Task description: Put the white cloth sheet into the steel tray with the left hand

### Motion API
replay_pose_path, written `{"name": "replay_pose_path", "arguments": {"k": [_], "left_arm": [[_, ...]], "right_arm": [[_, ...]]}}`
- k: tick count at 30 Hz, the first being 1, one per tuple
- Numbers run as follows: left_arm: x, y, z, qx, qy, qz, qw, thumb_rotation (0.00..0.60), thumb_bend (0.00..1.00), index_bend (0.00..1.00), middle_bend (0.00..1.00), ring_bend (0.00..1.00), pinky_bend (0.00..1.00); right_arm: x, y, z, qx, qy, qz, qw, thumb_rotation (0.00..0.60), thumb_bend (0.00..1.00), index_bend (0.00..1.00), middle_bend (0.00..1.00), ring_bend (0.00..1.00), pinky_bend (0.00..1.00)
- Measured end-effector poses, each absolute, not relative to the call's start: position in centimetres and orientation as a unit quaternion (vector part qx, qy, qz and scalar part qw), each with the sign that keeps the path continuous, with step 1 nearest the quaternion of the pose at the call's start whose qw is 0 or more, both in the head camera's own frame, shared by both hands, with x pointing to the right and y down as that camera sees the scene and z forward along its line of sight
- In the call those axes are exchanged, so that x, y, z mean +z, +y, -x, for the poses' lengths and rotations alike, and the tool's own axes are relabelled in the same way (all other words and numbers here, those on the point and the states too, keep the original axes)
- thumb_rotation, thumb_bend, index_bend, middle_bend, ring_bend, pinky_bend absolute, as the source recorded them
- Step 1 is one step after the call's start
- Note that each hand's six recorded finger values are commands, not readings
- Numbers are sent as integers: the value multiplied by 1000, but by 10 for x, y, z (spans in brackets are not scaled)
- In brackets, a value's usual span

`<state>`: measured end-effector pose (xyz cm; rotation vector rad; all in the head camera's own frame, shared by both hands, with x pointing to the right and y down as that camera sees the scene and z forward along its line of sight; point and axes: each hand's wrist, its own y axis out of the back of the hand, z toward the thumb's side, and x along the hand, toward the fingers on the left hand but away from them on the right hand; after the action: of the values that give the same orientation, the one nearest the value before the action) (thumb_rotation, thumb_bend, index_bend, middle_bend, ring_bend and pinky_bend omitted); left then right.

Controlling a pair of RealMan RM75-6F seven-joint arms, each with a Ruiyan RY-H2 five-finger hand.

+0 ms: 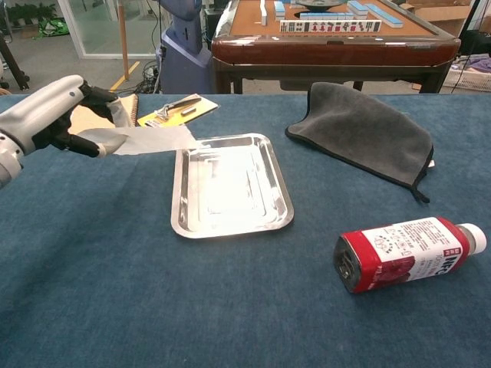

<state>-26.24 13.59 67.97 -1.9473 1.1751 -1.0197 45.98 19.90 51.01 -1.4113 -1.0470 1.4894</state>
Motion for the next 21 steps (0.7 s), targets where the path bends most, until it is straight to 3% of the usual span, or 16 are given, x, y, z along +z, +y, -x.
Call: {"name": "replay_pose_path", "arguments": {"k": [8,21], "left_arm": [[673,144,219,-369,410,759,345,600,368,677,454,356,260],[683,156,168,-444,314,718,434,600,368,681,460,358,263]], "right_arm": [[508,202,-458,590,-415,561,407,600,245,113,181,75,174],[508,204,-463,589,-414,563,406,600,244,113,181,76,174]]}}
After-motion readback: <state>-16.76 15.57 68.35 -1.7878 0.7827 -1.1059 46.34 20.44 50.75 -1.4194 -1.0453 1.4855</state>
